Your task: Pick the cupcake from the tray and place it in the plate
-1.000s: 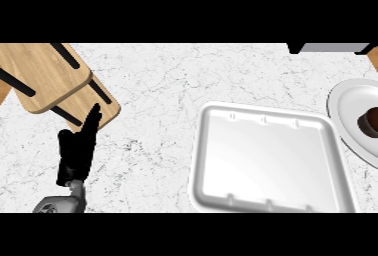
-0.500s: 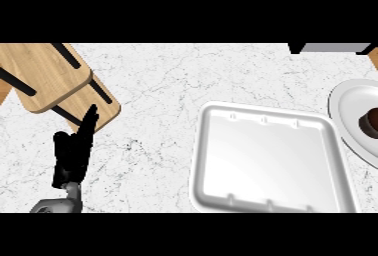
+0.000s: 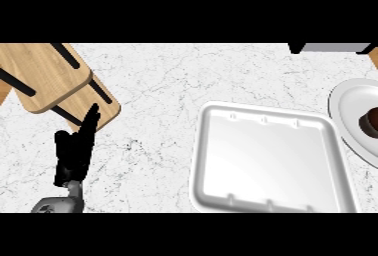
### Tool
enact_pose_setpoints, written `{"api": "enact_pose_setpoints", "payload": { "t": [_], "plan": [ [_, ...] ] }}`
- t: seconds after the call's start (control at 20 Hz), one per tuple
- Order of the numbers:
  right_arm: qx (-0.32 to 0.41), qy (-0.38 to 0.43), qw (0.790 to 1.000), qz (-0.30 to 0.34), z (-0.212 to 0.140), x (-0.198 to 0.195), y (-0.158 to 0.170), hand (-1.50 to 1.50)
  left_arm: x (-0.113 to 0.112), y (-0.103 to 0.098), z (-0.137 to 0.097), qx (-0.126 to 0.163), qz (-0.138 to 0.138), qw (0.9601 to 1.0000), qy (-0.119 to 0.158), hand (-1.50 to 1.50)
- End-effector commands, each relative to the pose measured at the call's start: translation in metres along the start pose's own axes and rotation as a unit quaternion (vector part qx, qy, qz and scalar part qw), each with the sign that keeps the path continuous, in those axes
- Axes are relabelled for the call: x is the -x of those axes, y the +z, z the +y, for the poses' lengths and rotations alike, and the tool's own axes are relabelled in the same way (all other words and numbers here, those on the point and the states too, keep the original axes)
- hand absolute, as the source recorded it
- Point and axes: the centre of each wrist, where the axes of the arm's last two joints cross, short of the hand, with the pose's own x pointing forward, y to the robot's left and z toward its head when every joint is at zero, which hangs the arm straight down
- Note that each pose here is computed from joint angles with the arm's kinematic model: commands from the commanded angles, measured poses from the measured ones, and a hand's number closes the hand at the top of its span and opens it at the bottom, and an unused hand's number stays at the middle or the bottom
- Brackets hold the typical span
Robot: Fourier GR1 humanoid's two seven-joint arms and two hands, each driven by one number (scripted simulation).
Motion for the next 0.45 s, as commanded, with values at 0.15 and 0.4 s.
{"api": "enact_pose_setpoints", "payload": {
  "t": [0.15,0.4],
  "plan": [
    [0.029,0.012,0.999,0.021,-0.029,0.001,0.009,-1.50,0.014,0.004,0.010,0.005,0.030,0.9995,0.002,0.00],
    [0.030,0.037,0.999,0.024,-0.028,0.015,0.022,-1.50,0.010,0.001,0.001,0.010,0.040,0.9991,0.003,0.00]
  ]
}}
